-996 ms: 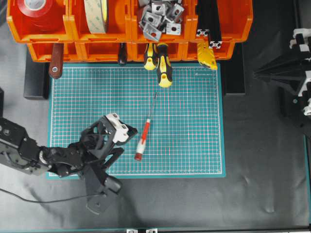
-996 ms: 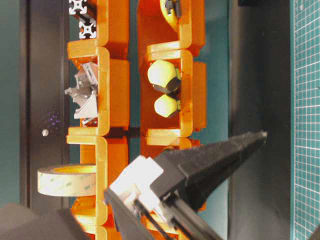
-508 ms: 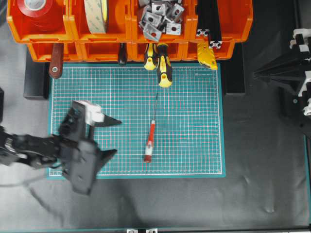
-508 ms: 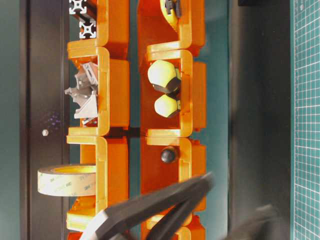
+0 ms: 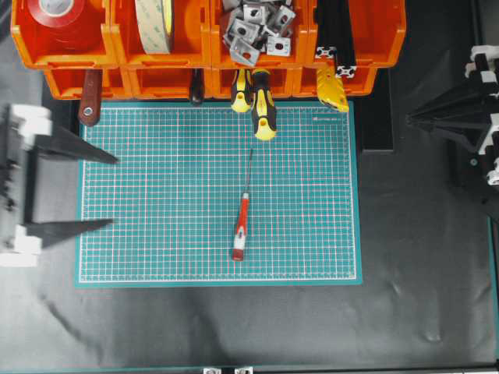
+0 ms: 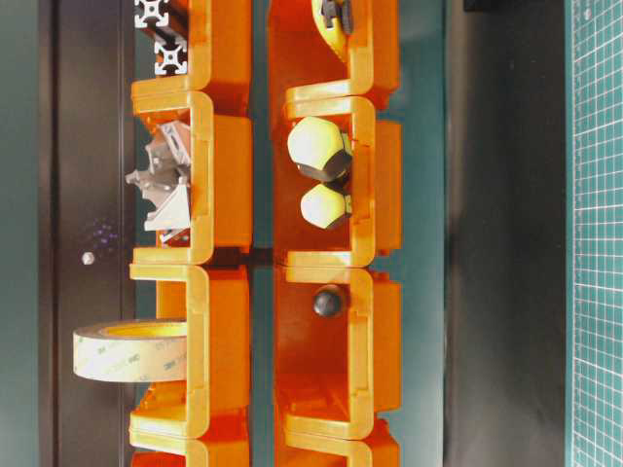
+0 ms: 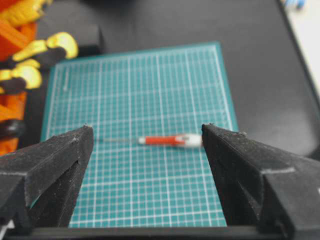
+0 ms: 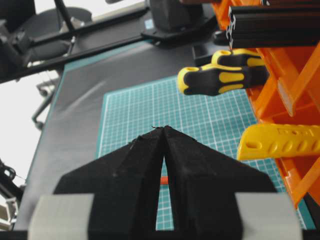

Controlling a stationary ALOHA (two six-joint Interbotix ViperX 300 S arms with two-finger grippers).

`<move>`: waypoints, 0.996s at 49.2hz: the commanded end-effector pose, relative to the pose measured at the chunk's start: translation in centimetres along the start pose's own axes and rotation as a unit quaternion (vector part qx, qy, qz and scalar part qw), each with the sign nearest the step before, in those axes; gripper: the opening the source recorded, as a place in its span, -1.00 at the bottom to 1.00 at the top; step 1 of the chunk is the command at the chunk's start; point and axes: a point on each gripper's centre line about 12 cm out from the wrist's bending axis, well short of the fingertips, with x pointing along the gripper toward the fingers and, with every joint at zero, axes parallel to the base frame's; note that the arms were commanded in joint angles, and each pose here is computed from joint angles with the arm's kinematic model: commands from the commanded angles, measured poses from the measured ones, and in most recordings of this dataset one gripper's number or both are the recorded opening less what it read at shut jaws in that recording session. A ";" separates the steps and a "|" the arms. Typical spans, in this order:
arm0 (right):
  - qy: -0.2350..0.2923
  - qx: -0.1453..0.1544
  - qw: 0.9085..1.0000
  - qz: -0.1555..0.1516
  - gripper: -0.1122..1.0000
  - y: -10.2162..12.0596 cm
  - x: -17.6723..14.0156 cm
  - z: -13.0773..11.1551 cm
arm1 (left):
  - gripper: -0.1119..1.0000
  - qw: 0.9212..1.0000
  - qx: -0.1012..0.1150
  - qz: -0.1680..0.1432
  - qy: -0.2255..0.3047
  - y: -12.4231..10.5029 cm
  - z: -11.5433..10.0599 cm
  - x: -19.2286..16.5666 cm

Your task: Pick red screwdriver from container rack with left arm.

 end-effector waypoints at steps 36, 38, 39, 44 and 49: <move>-0.034 -0.004 0.999 0.008 -0.79 0.4 0.0 1.7 | 0.72 0.995 -0.056 0.000 -0.078 3.1 -0.5 -5.9; -0.031 -0.004 0.999 0.007 -0.79 0.4 0.0 1.6 | 0.72 0.995 -0.056 0.000 -0.079 3.1 -0.5 -6.0; -0.032 -0.004 0.999 0.008 -0.79 0.4 0.0 1.6 | 0.72 0.995 -0.057 0.001 -0.079 3.2 -0.6 -6.0; -0.035 -0.004 0.999 0.008 -0.79 0.4 0.0 1.7 | 0.72 0.995 -0.058 0.001 -0.081 3.3 -0.5 -6.1; -0.039 -0.004 0.999 0.009 -0.79 0.5 0.0 1.8 | 0.72 0.995 -0.057 0.001 -0.081 3.2 -0.6 -6.1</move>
